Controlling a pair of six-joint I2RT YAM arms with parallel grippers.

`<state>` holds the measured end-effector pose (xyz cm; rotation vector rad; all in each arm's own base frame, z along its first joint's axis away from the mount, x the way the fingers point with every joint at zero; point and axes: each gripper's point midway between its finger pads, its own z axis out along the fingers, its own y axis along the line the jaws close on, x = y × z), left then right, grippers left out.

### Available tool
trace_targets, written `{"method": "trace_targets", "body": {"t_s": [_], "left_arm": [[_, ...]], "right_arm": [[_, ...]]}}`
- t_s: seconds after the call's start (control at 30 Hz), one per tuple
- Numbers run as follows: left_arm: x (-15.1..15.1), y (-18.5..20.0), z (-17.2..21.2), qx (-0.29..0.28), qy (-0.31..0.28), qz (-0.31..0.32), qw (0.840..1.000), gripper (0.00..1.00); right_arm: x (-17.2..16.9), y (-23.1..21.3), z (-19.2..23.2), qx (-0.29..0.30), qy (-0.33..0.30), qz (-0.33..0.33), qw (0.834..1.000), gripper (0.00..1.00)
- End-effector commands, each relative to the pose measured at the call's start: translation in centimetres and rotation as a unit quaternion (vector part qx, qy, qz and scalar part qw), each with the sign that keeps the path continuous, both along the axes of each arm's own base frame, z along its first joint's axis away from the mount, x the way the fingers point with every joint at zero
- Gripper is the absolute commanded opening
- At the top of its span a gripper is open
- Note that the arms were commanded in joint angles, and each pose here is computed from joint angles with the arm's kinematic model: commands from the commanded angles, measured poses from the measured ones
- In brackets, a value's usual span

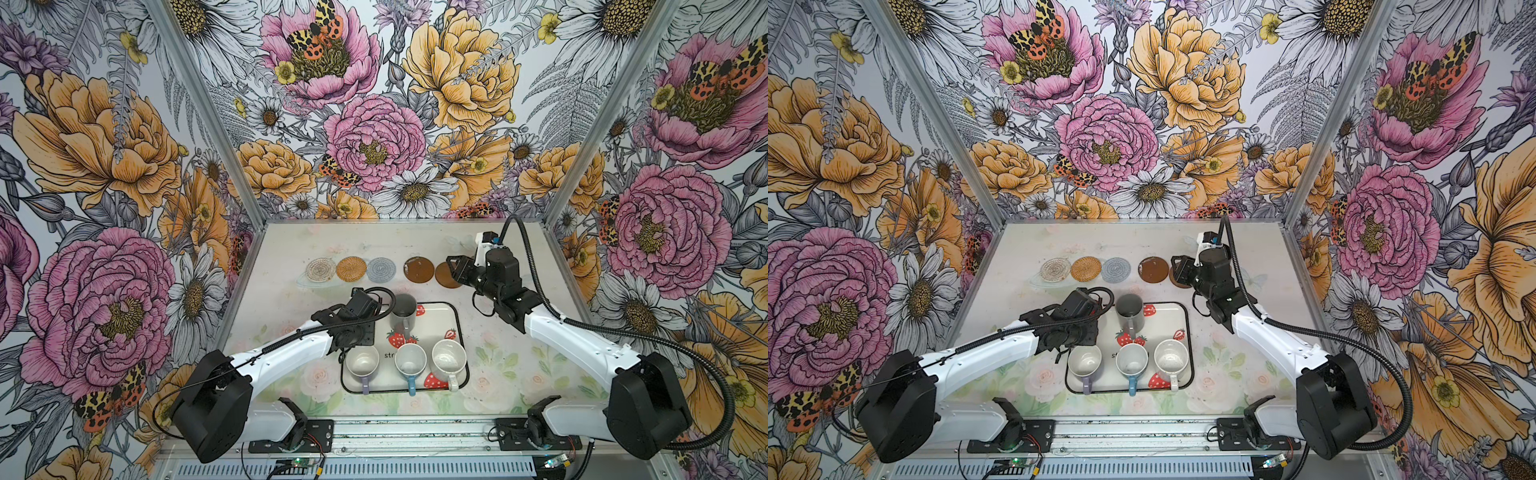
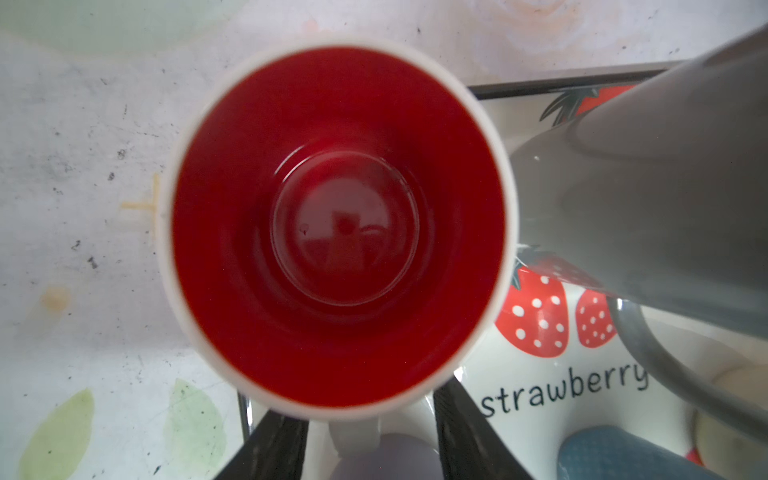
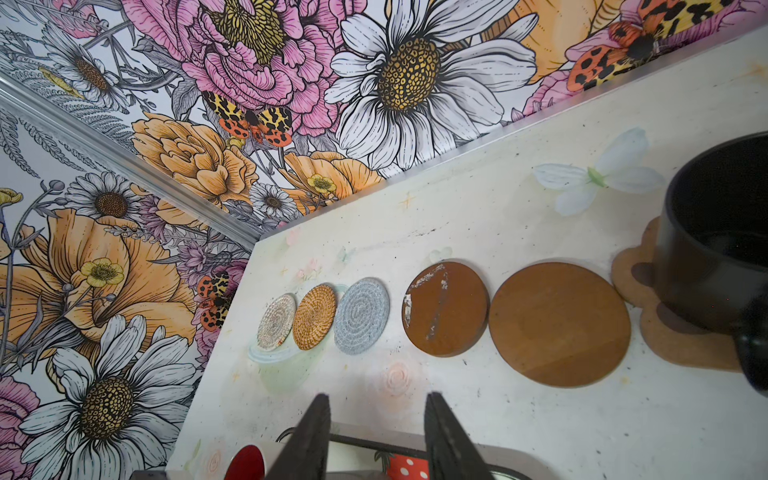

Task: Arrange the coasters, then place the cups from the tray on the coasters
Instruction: 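Lower the left gripper over the red-lined white mug while the right gripper holds back, then close the left gripper on the red-lined mug rim and lift it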

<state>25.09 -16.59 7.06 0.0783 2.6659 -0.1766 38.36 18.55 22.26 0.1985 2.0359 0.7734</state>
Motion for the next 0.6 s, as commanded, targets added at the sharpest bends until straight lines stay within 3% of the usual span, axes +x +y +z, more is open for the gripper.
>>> {"method": "trace_targets", "body": {"t_s": [0.0,0.57], "left_arm": [[0.5,-0.2,-0.5,-0.018,-0.001,0.001,1.000,0.47],[1.2,0.4,-1.6,-0.009,0.006,0.007,1.000,0.27]], "right_arm": [[0.6,0.4,1.5,0.004,-0.021,0.007,1.000,0.40],[0.7,0.4,1.4,0.003,-0.019,0.006,1.000,0.40]]}}
